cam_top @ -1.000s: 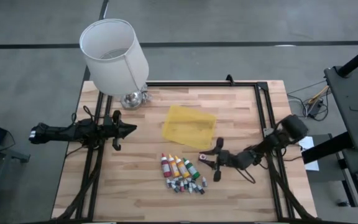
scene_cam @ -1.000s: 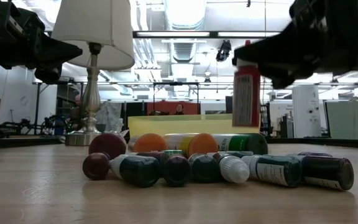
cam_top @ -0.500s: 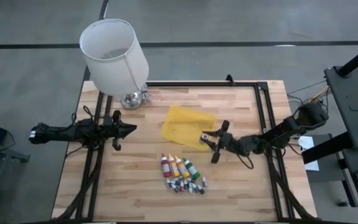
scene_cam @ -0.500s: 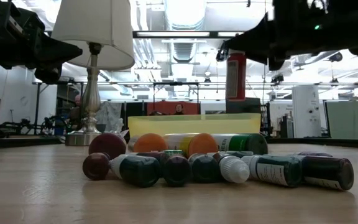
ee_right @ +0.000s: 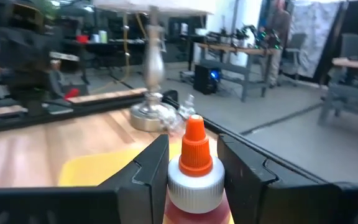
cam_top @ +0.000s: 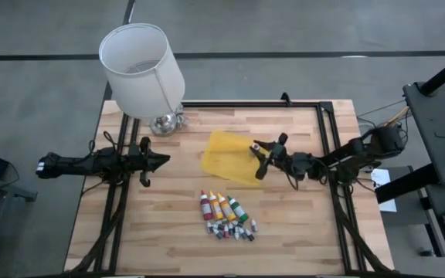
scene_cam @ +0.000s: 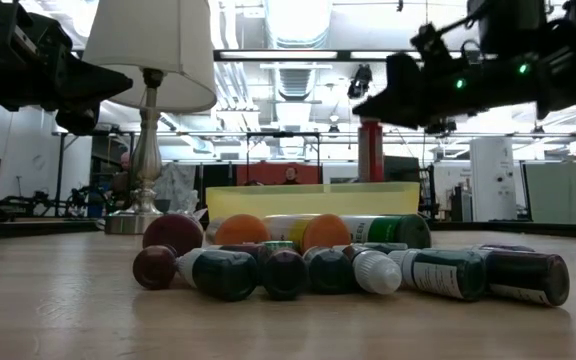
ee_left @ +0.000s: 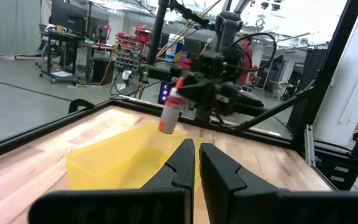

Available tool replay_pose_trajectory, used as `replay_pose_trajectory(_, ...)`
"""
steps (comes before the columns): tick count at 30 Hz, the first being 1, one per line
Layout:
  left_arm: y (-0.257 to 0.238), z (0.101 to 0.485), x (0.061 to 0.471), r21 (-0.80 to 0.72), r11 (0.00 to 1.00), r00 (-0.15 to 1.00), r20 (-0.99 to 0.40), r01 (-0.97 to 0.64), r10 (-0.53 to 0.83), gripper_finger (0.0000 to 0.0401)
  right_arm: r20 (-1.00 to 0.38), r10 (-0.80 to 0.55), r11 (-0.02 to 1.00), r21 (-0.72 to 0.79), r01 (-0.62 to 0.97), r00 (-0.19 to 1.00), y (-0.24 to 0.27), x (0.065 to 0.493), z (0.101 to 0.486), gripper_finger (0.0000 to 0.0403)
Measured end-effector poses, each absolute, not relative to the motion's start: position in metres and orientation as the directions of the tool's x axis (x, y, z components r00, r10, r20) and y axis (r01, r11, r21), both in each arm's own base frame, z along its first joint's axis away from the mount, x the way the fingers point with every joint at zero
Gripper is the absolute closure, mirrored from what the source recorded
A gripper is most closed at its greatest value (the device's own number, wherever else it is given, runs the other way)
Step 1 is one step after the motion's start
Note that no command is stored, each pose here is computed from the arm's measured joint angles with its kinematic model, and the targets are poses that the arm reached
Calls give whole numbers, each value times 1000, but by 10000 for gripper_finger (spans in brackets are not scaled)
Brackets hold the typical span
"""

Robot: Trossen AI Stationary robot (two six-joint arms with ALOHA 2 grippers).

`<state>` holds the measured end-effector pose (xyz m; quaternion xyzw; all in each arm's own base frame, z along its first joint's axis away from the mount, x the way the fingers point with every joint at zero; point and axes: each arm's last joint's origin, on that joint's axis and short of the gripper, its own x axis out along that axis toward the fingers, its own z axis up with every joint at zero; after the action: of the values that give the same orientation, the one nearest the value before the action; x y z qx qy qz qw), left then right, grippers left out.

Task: Pick & Place food coloring
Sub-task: Put the large orange food coloring bottle into the yellow bin

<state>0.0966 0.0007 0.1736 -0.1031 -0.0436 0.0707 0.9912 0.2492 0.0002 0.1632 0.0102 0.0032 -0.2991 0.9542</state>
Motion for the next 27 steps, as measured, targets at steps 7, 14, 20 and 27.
replay_pose_trajectory(7,1,174,97,-211,969,986,72,-131,149,401,-43,-636,767,74,637,771,-20,247,145,291)
replay_pose_trajectory(14,1,173,97,-211,969,986,72,-130,148,401,-21,-661,746,85,660,750,-29,250,131,291)
replay_pose_trajectory(20,1,173,97,-210,969,986,72,-131,149,401,-9,-662,745,97,660,749,-29,252,120,291)
replay_pose_trajectory(27,1,174,97,-211,969,986,72,-131,149,401,-27,-662,745,88,662,749,-29,252,110,290)
